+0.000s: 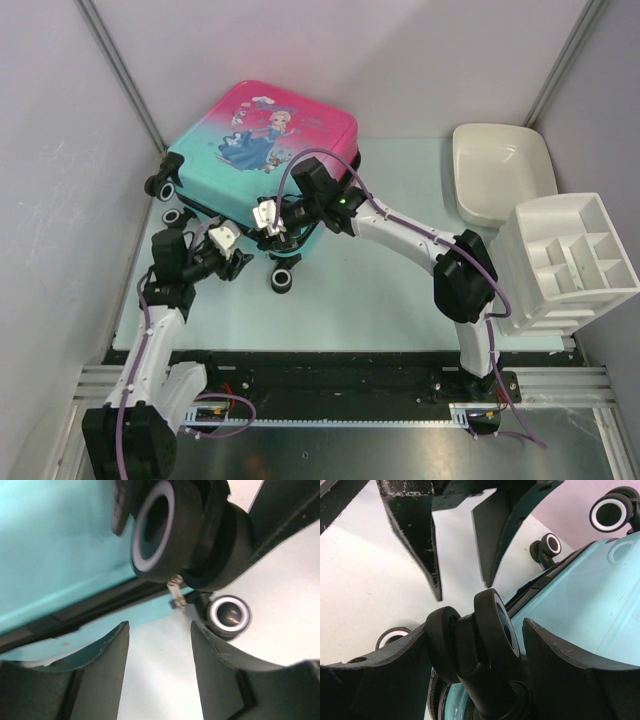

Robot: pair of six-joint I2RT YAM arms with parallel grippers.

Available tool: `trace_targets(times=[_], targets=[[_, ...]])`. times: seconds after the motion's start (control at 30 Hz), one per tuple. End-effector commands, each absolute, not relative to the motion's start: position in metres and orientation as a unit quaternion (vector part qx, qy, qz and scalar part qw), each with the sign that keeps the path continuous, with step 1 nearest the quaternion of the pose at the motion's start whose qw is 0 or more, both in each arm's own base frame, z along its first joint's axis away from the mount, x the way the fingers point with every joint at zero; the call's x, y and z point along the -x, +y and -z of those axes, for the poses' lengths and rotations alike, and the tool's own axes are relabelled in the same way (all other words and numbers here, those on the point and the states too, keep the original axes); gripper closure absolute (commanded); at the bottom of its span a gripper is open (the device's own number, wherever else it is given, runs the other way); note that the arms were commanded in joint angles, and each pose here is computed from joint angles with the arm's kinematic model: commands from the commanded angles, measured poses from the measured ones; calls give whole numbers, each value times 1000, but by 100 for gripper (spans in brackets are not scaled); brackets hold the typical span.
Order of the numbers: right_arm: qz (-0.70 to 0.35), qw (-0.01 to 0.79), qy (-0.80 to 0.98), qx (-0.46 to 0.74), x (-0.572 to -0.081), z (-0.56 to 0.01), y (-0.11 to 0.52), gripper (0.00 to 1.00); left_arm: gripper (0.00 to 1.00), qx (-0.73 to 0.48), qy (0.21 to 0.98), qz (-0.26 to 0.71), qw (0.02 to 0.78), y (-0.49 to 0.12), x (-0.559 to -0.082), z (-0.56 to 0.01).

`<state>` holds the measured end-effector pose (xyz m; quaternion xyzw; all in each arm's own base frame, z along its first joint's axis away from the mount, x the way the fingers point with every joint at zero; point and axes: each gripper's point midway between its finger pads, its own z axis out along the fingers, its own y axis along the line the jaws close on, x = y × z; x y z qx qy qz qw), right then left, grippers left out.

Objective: Open, take out, and arrange the luggage

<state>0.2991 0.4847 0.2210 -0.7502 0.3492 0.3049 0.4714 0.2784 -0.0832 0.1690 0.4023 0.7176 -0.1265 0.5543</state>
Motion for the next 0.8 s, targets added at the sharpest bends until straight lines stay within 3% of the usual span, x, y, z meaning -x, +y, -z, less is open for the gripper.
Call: trace_targets(times=[0.0, 0.3, 0.77], targets=[[-289, 424, 582, 631, -367, -191, 419, 100, 44, -298, 709, 235, 594, -104, -277, -182], [-293, 420, 590, 624, -366, -190, 421, 100, 54, -262, 701, 220, 626, -118, -292, -157], [-290, 413, 596, 625, -365, -187, 420, 100, 57, -317, 680, 220, 623, -133, -317, -137]])
